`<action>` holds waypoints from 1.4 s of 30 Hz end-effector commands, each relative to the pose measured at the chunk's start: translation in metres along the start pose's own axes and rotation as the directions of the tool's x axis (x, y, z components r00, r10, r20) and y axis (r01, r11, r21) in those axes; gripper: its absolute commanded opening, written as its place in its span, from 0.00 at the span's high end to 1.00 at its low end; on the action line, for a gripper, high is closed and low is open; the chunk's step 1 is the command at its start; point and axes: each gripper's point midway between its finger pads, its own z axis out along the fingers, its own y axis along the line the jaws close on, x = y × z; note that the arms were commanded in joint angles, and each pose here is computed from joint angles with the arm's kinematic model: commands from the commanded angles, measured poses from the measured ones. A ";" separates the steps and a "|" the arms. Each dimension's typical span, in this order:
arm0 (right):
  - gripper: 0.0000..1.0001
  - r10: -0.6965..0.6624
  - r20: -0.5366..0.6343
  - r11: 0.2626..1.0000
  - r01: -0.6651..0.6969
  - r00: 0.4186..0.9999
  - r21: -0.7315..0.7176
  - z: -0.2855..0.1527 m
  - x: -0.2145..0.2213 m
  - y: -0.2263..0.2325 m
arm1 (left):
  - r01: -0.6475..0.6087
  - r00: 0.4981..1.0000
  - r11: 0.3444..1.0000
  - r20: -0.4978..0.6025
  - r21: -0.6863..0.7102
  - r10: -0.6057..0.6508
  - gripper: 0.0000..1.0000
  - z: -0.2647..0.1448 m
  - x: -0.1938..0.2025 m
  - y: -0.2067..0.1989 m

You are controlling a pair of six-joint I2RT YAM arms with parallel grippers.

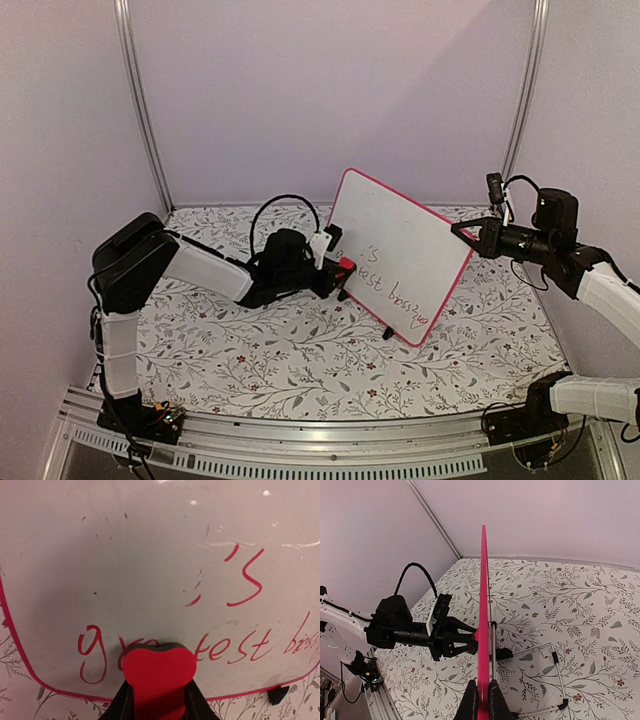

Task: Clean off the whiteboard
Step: Erase the center of the whiteboard.

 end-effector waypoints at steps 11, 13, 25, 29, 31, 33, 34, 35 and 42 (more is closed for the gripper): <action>1.00 0.060 -0.122 0.996 -0.066 0.991 -0.051 0.004 0.037 0.007 | -0.041 0.992 0.998 0.118 0.047 0.036 1.00 0.006 -0.062 -0.020; 1.00 0.059 -0.122 0.997 -0.066 0.991 -0.050 0.004 0.037 0.006 | -0.042 0.992 0.998 0.122 0.053 0.035 1.00 0.008 -0.065 -0.021; 1.00 0.060 -0.123 0.996 -0.067 0.991 -0.052 0.005 0.036 0.006 | -0.007 1.000 0.999 0.019 0.042 0.006 1.00 0.009 -0.009 -0.018; 1.00 0.059 -0.125 0.996 -0.067 0.990 -0.054 0.006 0.036 0.006 | -0.003 1.000 1.000 0.015 0.028 0.003 1.00 0.011 -0.008 -0.016; 1.00 0.059 -0.125 0.996 -0.067 0.990 -0.056 0.005 0.036 0.007 | -0.003 1.000 1.000 0.023 0.020 0.002 1.00 0.010 -0.011 -0.014; 1.00 0.059 -0.124 0.996 -0.066 0.991 -0.053 0.005 0.035 0.007 | -0.007 0.999 1.000 0.036 0.013 0.006 1.00 0.011 -0.020 -0.012; 1.00 0.059 -0.125 0.996 -0.067 0.990 -0.055 0.005 0.036 0.007 | -0.006 0.999 1.000 0.043 0.010 0.006 1.00 0.011 -0.024 -0.011; 1.00 0.059 -0.126 0.996 -0.066 0.990 -0.057 0.005 0.036 0.008 | -0.007 0.999 1.000 0.053 0.008 0.007 1.00 0.011 -0.030 -0.010; 1.00 0.058 -0.123 0.996 -0.065 0.991 -0.054 0.005 0.035 0.007 | -0.002 0.997 1.000 0.075 -0.010 0.002 1.00 0.007 -0.045 0.002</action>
